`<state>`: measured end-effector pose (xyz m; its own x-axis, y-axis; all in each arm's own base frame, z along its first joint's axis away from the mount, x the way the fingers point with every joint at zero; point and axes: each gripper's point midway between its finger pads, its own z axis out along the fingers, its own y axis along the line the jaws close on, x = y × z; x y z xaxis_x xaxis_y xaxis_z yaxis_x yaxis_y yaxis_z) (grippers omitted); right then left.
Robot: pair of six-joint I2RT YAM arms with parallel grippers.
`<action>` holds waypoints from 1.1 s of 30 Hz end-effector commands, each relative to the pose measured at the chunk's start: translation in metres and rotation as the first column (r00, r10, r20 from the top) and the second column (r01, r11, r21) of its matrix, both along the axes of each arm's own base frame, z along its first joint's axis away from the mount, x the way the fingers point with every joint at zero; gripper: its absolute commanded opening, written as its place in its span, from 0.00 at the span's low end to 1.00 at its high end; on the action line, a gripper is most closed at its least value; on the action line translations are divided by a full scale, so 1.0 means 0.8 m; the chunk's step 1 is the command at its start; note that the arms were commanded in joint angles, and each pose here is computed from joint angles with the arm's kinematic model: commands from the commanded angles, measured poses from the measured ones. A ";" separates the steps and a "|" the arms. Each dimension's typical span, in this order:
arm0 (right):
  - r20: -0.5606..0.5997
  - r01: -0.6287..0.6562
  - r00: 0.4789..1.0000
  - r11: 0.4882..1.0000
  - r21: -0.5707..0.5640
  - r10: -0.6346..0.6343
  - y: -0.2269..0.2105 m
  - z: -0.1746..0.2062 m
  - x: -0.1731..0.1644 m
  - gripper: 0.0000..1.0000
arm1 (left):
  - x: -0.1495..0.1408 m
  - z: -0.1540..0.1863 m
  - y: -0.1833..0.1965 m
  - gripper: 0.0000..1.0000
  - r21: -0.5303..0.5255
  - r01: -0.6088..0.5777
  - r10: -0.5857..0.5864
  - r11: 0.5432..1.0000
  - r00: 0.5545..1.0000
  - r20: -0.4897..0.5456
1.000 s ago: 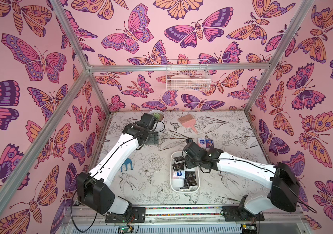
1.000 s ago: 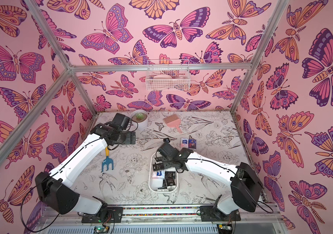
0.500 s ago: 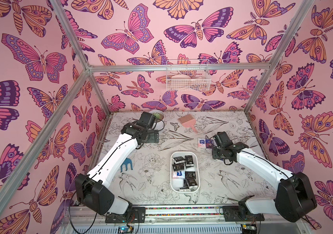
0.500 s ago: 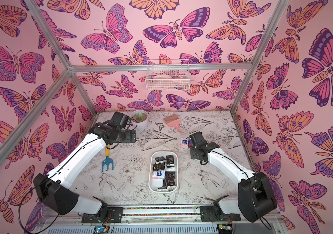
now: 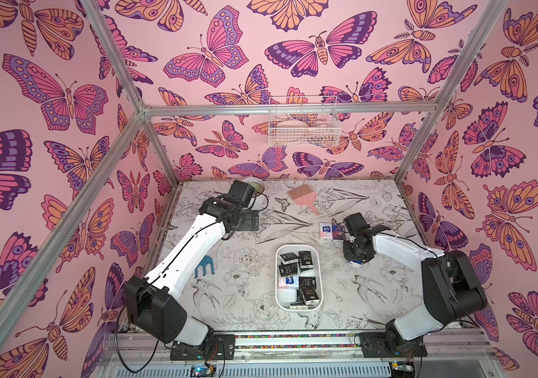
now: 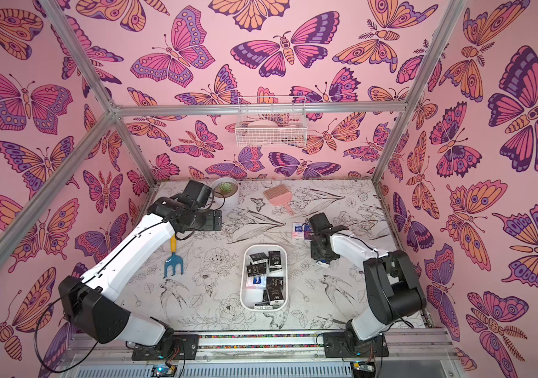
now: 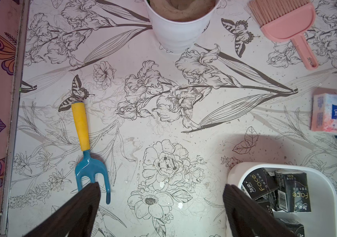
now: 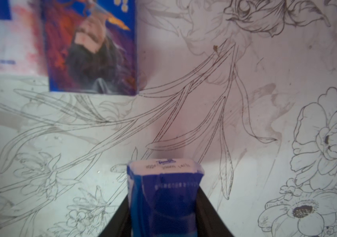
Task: Take the pocket tissues out of the storage box
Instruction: Place the pocket tissues at the center of the board.
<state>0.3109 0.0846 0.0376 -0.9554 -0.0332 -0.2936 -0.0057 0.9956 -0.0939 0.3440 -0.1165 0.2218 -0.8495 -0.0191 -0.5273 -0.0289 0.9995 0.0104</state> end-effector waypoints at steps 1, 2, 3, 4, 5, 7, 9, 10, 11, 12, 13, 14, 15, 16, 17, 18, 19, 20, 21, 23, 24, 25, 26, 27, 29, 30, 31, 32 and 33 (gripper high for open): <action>0.013 0.013 1.000 0.998 -0.067 -0.012 -0.023 0.004 0.023 0.43 | -0.002 0.004 0.000 1.00 0.000 0.002 -0.002 1.000 1.000 -0.002; 0.007 0.012 1.000 0.997 -0.075 -0.011 -0.026 0.003 0.028 0.45 | -0.002 0.004 0.000 1.00 0.000 0.002 -0.002 1.000 1.000 -0.003; -0.004 0.006 1.000 0.997 -0.081 -0.006 -0.027 0.000 0.030 0.48 | -0.002 0.003 -0.001 1.00 0.001 0.004 -0.004 1.000 1.000 -0.004; -0.013 0.002 1.000 0.996 -0.087 -0.003 -0.029 -0.003 0.033 0.51 | -0.002 0.003 0.000 1.00 0.004 0.003 -0.003 1.000 1.000 -0.004; -0.021 -0.005 1.000 0.996 -0.089 0.003 -0.029 -0.005 0.035 0.53 | -0.002 0.003 0.000 1.00 0.006 0.001 -0.001 1.000 1.000 -0.004; -0.029 -0.008 1.000 0.997 -0.082 0.005 -0.028 -0.007 0.039 0.58 | -0.001 0.002 0.001 1.00 0.009 0.002 -0.001 1.000 1.000 -0.005; -0.024 0.000 1.000 0.998 -0.064 -0.002 -0.027 -0.003 0.041 0.63 | -0.001 0.003 0.000 1.00 0.007 0.002 -0.002 1.000 1.000 -0.005; -0.017 0.008 1.000 0.999 -0.041 -0.008 -0.024 -0.001 0.041 0.65 | -0.001 0.002 -0.001 1.00 0.006 0.004 -0.004 1.000 1.000 -0.008; -0.007 0.014 1.000 1.000 -0.016 -0.014 -0.022 0.004 0.041 0.67 | 0.000 0.002 -0.001 1.00 0.004 0.004 -0.004 1.000 1.000 -0.007; 0.002 0.027 1.000 1.000 0.006 -0.027 -0.022 0.008 0.040 0.68 | 0.000 0.002 -0.002 1.00 0.002 0.004 -0.004 1.000 1.000 -0.006; 0.012 0.042 0.999 0.999 0.034 -0.042 -0.022 0.012 0.039 0.68 | 0.000 0.001 -0.002 1.00 0.002 0.004 -0.004 1.000 1.000 -0.010; 0.023 0.061 0.998 0.996 0.066 -0.063 -0.024 0.018 0.038 0.69 | 0.000 0.000 -0.002 1.00 0.001 0.004 -0.004 1.000 1.000 -0.012; 0.032 0.073 0.997 0.993 0.094 -0.076 -0.025 0.022 0.036 0.69 | 0.000 -0.001 -0.002 1.00 0.001 0.005 -0.005 1.000 1.000 -0.015; 0.044 0.084 0.995 0.988 0.126 -0.090 -0.025 0.025 0.035 0.70 | 0.000 -0.001 -0.003 1.00 -0.001 0.007 -0.007 1.000 1.000 -0.014; 0.050 0.093 0.994 0.984 0.153 -0.102 -0.026 0.027 0.033 0.70 | 0.000 -0.002 -0.003 1.00 0.000 0.007 -0.007 1.000 1.000 -0.015; 0.063 0.101 0.992 0.979 0.177 -0.114 -0.028 0.031 0.032 0.70 | 0.001 -0.001 -0.003 1.00 -0.001 0.007 -0.007 1.000 1.000 -0.015; 0.067 0.107 0.990 0.975 0.197 -0.123 -0.029 0.033 0.029 0.69 | 0.001 -0.002 -0.004 1.00 -0.002 0.009 -0.009 1.000 1.000 -0.017; 0.066 0.119 0.989 0.970 0.210 -0.135 -0.031 0.032 0.028 0.67 | 0.002 -0.002 -0.005 1.00 -0.003 0.010 -0.010 1.000 1.000 -0.017; 0.056 0.126 0.988 0.968 0.218 -0.142 -0.033 0.028 0.026 0.65 | 0.002 -0.002 -0.006 1.00 -0.004 0.012 -0.012 1.000 1.000 -0.018; 0.030 0.140 0.988 0.965 0.222 -0.150 -0.035 0.018 0.022 0.58 | 0.002 -0.001 -0.007 1.00 -0.006 0.014 -0.014 1.000 1.000 -0.017; 0.020 0.146 0.988 0.964 0.221 -0.155 -0.036 0.012 0.020 0.55 | 0.003 -0.003 -0.007 1.00 -0.004 0.015 -0.015 1.000 1.000 -0.020; 0.013 0.152 0.987 0.963 0.223 -0.159 -0.036 0.008 0.018 0.52 | 0.003 -0.002 -0.006 1.00 -0.003 0.015 -0.015 1.000 1.000 -0.018; 0.012 0.157 0.986 0.961 0.226 -0.164 -0.036 0.006 0.018 0.51 | 0.003 -0.001 -0.006 1.00 -0.001 0.015 -0.015 1.000 1.000 -0.017; 0.010 0.161 0.986 0.961 0.226 -0.167 -0.037 0.004 0.016 0.50 | 0.003 -0.002 -0.006 1.00 0.002 0.015 -0.015 1.000 1.000 -0.018; -0.032 0.178 0.984 0.962 0.208 -0.175 -0.040 -0.016 0.011 0.46 | 0.003 -0.004 -0.005 1.00 0.005 0.017 -0.017 1.000 1.000 -0.020; -0.039 0.181 0.984 0.962 0.203 -0.177 -0.041 -0.020 0.010 0.45 | 0.003 -0.004 -0.005 1.00 0.005 0.018 -0.017 1.000 1.000 -0.020; -0.041 0.184 0.983 0.962 0.200 -0.179 -0.043 -0.022 0.012 0.43 | 0.002 -0.004 -0.005 1.00 0.007 0.018 -0.018 1.000 1.000 -0.020; -0.044 0.183 0.983 0.963 0.198 -0.178 -0.043 -0.024 0.013 0.43 | 0.003 -0.004 -0.005 1.00 0.007 0.017 -0.017 1.000 1.000 -0.019; -0.051 0.186 0.982 0.962 0.199 -0.180 -0.043 -0.026 0.014 0.42 | 0.003 -0.004 -0.005 1.00 0.007 0.018 -0.017 1.000 1.000 -0.020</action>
